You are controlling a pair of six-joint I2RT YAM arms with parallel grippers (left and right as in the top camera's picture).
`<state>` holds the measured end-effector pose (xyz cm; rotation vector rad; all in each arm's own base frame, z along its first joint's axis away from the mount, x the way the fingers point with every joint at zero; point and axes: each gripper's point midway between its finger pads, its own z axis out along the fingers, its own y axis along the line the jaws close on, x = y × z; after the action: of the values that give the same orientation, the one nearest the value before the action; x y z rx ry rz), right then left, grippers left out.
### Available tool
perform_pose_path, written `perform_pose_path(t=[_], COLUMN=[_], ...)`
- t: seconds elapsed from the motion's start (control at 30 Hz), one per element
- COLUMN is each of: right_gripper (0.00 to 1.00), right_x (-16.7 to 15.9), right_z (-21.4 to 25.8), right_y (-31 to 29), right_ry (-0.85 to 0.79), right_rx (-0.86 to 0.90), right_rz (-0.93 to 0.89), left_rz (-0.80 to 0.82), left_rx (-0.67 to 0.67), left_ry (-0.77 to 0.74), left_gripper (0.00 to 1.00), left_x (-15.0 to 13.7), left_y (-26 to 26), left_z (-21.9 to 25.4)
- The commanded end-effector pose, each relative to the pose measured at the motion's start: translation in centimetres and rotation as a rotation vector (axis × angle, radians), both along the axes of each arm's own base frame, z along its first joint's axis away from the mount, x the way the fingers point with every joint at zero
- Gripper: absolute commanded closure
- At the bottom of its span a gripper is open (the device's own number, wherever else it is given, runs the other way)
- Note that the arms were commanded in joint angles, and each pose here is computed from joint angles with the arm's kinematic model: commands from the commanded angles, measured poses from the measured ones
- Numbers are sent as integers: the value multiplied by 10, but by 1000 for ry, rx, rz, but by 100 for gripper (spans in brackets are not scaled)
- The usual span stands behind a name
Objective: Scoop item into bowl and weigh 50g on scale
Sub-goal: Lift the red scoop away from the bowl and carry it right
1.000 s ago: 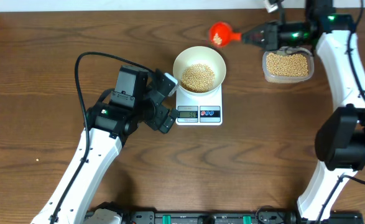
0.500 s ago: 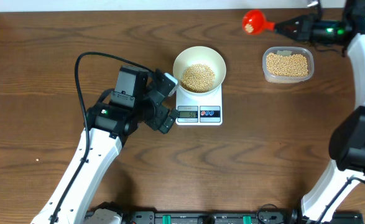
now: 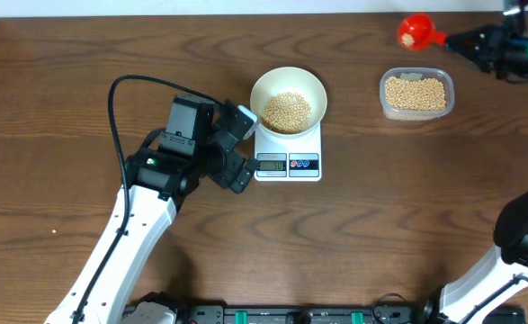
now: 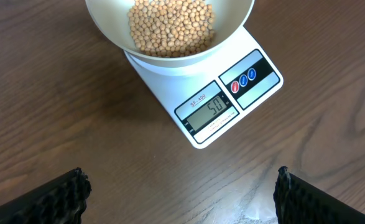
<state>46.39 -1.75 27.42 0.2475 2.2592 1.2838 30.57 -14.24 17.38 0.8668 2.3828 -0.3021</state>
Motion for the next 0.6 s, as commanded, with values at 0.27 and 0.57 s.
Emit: perform_pose_path(t=[0.27, 0.57], right_gripper=[99, 99], right_x=[-9, -21], right_z=[6, -14], right_y=[-34, -38], right_ry=[-4, 93], right_rx=[-15, -78], right_rz=[-72, -93], left_rz=[-21, -21], left_rx=[-3, -3], left_ry=[3, 3], left_gripper=[3, 4], left_x=[0, 0], left_y=[-2, -2], left_z=[0, 0])
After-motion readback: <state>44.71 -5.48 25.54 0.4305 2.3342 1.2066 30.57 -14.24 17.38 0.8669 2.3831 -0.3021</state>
